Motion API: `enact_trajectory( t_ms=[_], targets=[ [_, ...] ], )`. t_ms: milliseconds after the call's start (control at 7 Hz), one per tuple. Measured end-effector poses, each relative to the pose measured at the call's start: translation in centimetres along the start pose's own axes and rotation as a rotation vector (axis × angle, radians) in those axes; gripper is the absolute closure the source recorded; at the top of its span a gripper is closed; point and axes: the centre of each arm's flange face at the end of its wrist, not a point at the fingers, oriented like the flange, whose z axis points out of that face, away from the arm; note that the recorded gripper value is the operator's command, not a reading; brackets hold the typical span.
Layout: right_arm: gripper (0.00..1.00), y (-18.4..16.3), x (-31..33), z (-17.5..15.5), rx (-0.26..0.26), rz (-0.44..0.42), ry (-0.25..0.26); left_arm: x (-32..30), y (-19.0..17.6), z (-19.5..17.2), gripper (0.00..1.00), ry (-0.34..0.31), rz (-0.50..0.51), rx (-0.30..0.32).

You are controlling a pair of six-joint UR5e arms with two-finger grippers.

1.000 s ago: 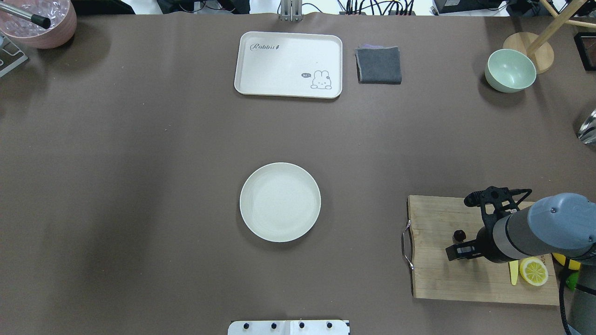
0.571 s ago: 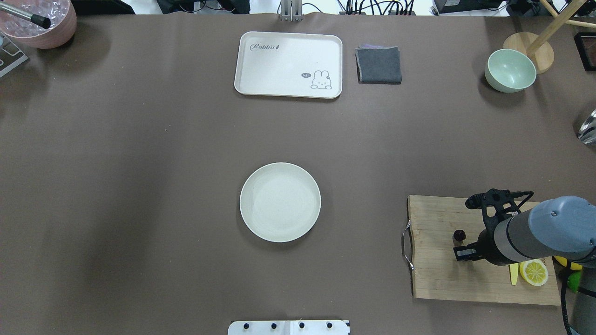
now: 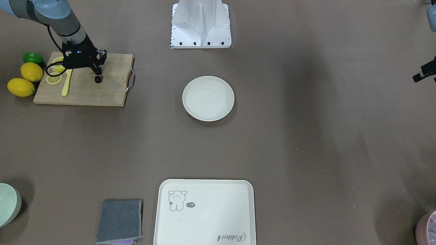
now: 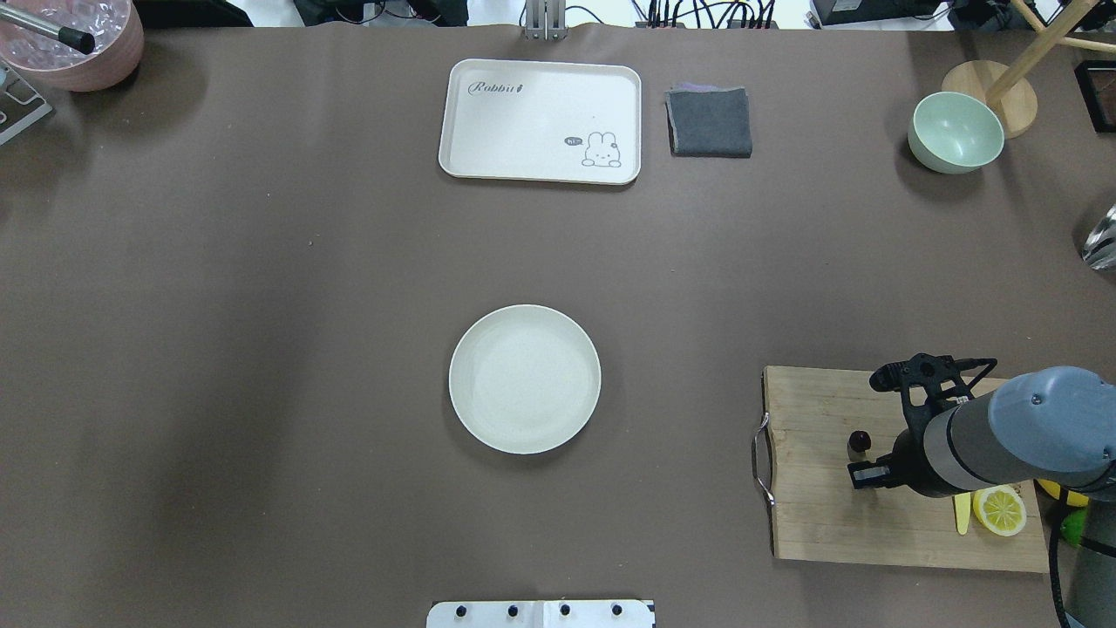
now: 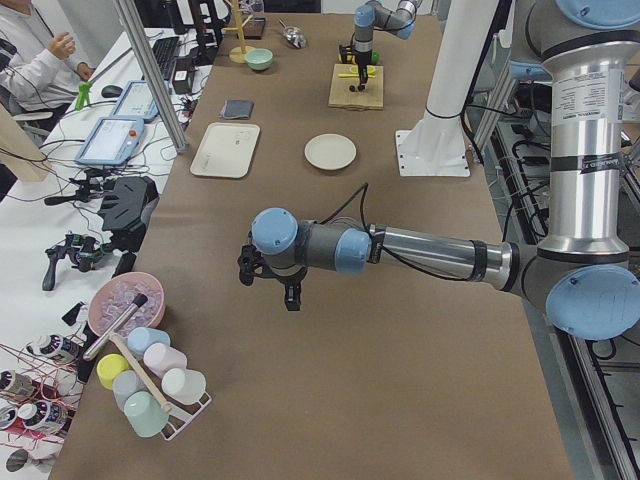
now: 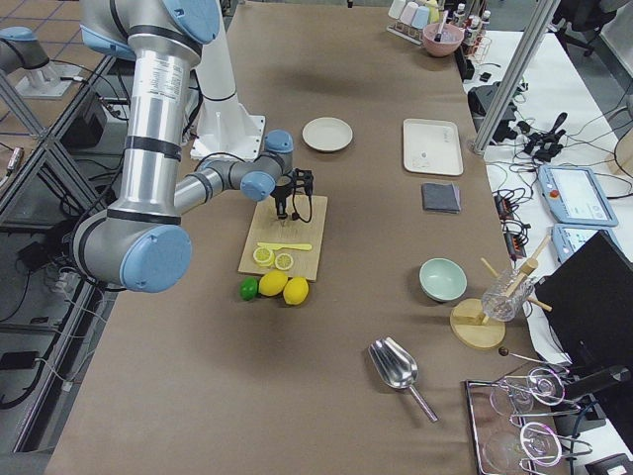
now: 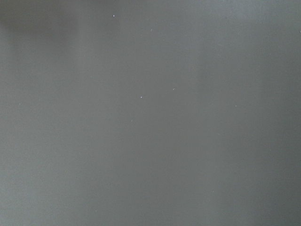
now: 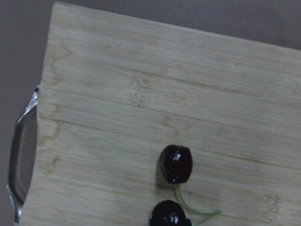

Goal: Place red cherry on plate
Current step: 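Lower the right gripper and grasp the cherry pair by the stems, then carry the cherries with the right gripper over the white plate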

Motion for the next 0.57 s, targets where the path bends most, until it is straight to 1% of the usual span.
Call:
enact_trajectory(
  t_ms=[143,286,429,571],
  targets=[
    [1.00,-0.7,-0.1,-1.2,-0.024,0.021,-0.019,0.0,0.0,0.0,0.02,0.000,0.001,0.000],
    [1.00,-2.2,-1.0,-3.9,-0.051,0.050,-0.045,0.2,0.0,-0.1,0.02,0.001,0.004,0.003],
    [1.00,-4.6,-2.5,-7.9,-0.060,0.067,-0.064,0.6,0.1,-0.4,0.02,0.004,0.004,0.007],
    [1.00,-7.3,-4.4,-13.1,-0.058,0.073,-0.068,0.8,0.1,-0.6,0.02,0.005,0.000,0.011]
  ],
)
